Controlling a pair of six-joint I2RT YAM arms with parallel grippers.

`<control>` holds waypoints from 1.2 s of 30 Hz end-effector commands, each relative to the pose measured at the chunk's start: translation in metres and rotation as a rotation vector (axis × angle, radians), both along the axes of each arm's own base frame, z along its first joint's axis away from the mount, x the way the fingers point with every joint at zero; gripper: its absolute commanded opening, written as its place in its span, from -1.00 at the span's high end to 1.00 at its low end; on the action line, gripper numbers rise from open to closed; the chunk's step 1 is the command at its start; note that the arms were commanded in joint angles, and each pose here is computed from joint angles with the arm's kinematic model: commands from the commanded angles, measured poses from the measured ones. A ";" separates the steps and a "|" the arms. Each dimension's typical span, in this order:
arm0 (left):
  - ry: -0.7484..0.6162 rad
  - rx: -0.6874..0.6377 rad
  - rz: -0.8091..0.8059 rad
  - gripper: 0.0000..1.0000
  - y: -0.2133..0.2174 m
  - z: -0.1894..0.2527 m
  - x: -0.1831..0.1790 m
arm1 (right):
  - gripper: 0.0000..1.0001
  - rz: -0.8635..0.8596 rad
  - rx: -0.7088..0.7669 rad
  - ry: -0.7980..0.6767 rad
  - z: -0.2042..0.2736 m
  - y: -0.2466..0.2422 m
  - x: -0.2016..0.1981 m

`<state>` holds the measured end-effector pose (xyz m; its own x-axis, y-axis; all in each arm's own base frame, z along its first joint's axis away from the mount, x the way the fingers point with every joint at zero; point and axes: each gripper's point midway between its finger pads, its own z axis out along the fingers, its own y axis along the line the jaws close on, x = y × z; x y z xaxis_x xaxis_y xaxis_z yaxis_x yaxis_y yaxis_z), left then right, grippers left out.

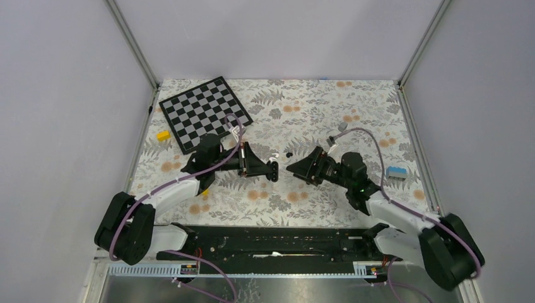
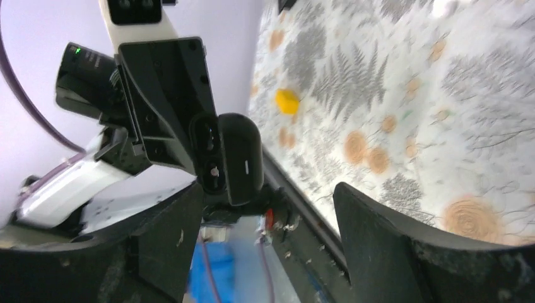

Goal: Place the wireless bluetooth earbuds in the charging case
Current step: Open the charging case, then pick up the earbud from the center of the board.

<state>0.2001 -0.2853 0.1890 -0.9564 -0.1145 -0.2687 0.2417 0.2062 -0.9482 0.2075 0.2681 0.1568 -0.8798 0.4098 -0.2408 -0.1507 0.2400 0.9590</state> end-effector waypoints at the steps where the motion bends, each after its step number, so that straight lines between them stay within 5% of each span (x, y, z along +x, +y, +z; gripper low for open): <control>1: -0.068 0.009 0.033 1.00 0.015 0.007 0.009 | -0.63 -0.201 -0.482 -0.059 -0.028 -0.053 0.027; 6: -0.048 0.020 0.026 1.00 0.017 -0.003 0.010 | -0.50 -0.336 -0.876 0.019 -0.053 -0.117 0.030; 12: -0.048 0.037 0.028 1.00 0.018 -0.007 0.011 | -0.07 -0.328 -0.997 0.108 -0.078 -0.128 0.025; 27: -0.034 0.032 0.041 1.00 0.019 -0.012 0.011 | 0.43 -0.303 -0.957 0.112 -0.092 -0.088 0.051; 36: -0.019 0.068 0.041 1.00 0.022 -0.027 0.010 | 0.46 -0.266 -0.976 0.075 -0.092 -0.065 0.061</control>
